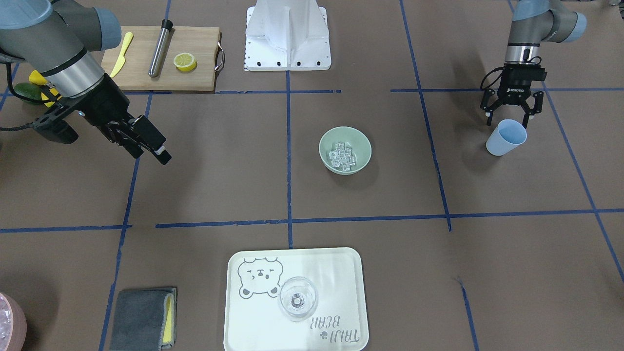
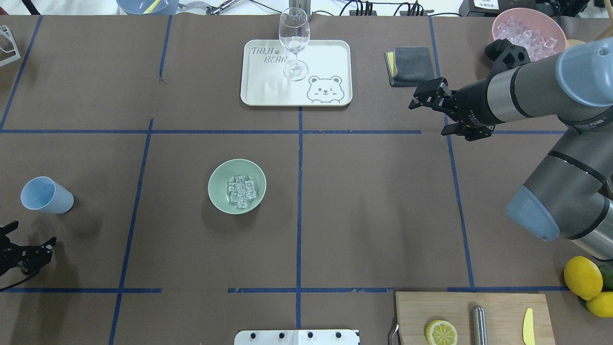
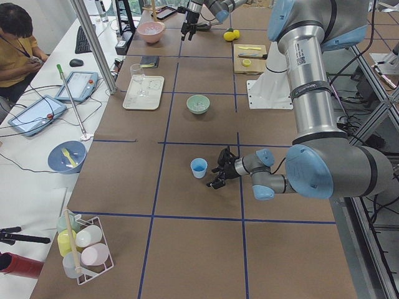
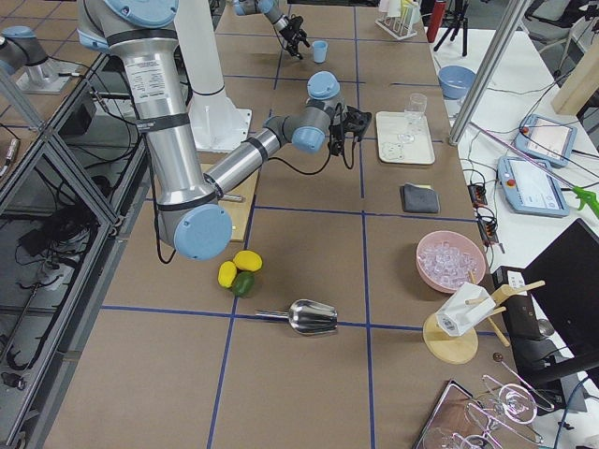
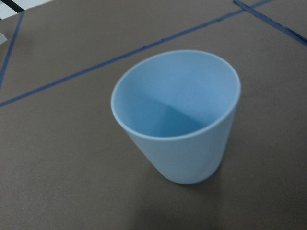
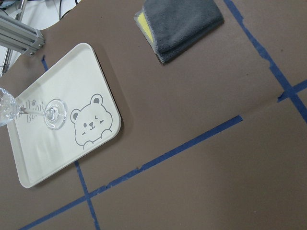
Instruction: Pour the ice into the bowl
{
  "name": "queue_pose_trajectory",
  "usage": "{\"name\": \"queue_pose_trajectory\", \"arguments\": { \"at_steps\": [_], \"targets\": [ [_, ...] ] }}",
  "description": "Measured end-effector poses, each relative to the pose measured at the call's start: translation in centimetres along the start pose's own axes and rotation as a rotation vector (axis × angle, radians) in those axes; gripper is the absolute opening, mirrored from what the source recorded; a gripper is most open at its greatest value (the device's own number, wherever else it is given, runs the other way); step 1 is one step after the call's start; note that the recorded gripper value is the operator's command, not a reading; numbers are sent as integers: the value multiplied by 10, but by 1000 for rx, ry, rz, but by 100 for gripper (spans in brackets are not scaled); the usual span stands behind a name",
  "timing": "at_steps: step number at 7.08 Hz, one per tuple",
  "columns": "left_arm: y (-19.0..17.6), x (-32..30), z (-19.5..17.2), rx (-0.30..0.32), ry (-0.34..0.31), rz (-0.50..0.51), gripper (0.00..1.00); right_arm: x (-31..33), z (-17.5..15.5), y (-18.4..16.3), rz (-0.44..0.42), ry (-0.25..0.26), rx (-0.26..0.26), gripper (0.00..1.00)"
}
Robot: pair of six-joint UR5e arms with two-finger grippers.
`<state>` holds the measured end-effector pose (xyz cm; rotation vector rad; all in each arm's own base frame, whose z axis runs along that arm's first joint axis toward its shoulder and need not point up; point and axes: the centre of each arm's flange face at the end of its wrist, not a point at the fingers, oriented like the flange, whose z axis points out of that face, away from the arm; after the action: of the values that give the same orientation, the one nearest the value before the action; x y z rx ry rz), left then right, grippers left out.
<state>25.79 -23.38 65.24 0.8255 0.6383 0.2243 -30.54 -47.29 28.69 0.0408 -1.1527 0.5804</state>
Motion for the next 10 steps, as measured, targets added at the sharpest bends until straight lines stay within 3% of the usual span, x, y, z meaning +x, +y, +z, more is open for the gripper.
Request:
{"name": "queue_pose_trajectory", "arguments": {
  "at_steps": [2, 4, 5, 7, 10],
  "targets": [
    [-18, -31, -9, -90, 67, 187, 100, -39, 12, 34, 0, 31, -41, 100],
    [-39, -95, -22, -123, 75, 365, 100, -75, 32, 84, 15, 27, -102, 100],
    [-53, -130, -29, -138, 76, 363, 100, -99, 50, 112, 17, 16, -107, 100],
    [-88, -187, -36, -178, 92, 232, 100, -156, 104, 172, 33, 7, -74, 100],
    [-148, -224, -38, -169, 132, 138, 100, -199, 194, 252, 2, 76, -13, 100]
  ]
}}
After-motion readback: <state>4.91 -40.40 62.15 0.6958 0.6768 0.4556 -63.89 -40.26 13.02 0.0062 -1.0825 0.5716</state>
